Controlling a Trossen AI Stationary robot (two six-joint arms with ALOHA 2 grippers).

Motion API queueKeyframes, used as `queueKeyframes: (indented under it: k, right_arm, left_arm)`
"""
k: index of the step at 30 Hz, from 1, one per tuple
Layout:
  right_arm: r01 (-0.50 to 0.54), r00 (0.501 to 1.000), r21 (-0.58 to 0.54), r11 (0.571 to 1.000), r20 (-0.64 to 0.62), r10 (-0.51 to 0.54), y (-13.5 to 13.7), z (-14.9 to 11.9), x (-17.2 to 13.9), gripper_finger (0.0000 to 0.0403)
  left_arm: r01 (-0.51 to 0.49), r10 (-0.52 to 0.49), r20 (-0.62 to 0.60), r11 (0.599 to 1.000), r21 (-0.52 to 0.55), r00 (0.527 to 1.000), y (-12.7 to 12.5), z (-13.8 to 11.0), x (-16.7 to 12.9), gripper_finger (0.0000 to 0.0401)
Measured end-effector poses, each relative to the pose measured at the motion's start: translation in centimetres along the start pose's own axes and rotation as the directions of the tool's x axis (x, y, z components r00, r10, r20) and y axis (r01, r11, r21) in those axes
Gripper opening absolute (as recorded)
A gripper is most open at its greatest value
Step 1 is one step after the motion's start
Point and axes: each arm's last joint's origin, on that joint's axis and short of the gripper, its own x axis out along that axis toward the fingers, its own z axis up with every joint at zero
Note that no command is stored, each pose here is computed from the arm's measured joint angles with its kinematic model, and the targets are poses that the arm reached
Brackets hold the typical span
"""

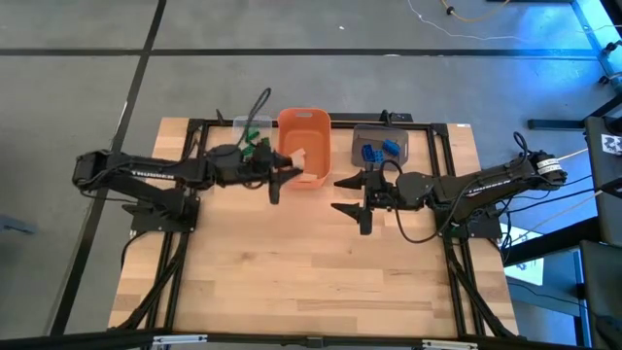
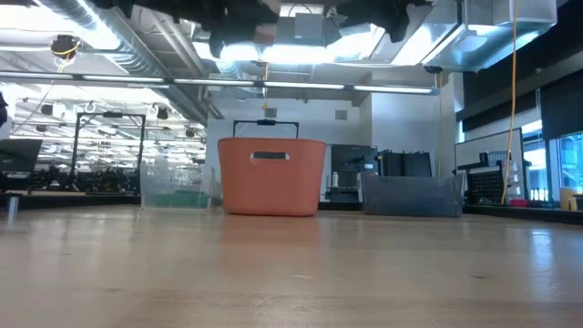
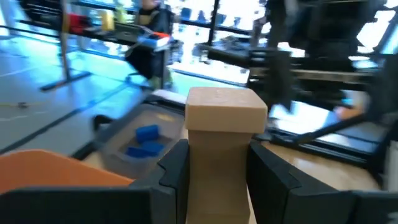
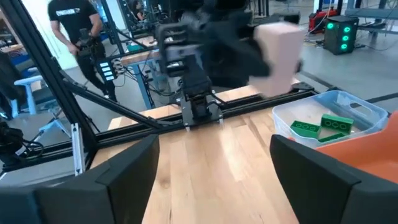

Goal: Sort & place blocks by color
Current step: Put the brown block into the orange bin, then return to Home Position

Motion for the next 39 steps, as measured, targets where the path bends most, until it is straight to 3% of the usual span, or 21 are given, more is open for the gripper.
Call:
queueKeyframes:
  k: [3,7,12,19,25,32,39]
  right_arm:
    - [0.035,0.999,0.005,0.999,0.008,-0.035,-0.1,0.0,0.0,0.0307]
    - [0.052,0.999,0.028,0.998,0.005,-0.052,-0.2,0.0,0.0,0.0307]
    - [0.052,0.999,0.036,0.998,0.005,-0.052,-0.2,0.0,0.0,0.0307]
    - [0.052,0.999,0.056,0.997,0.004,-0.052,-0.2,0.0,0.0,0.0307]
    - [0.051,0.999,0.056,0.997,0.004,-0.051,-0.2,0.0,0.0,0.0307]
    - [0.050,0.999,0.056,0.997,0.004,-0.051,-0.2,0.0,0.0,0.0307]
    - [0.050,0.999,0.052,0.997,0.004,-0.050,-0.2,0.0,0.0,0.0307]
  left_arm:
    - [-0.075,0.076,-0.044,0.997,0.032,0.996,1.6,0.4,0.8,0.0109]
    - [-0.171,0.200,-0.244,0.976,0.138,0.949,4.3,0.2,2.9,0.0109]
    - [-0.164,0.261,-0.416,0.953,0.256,0.871,7.3,-0.9,6.5,0.0109]
    - [-0.168,0.285,-0.574,0.954,0.249,0.768,10.5,-5.4,9.3,0.0109]
    - [-0.162,0.278,-0.681,0.959,0.231,0.677,11.1,-8.5,9.9,0.0117]
    - [-0.173,0.280,-0.681,0.960,0.222,0.676,10.8,-8.9,10.2,0.0187]
    - [-0.204,0.300,-0.622,0.953,0.222,0.723,10.8,-5.9,8.9,0.0230]
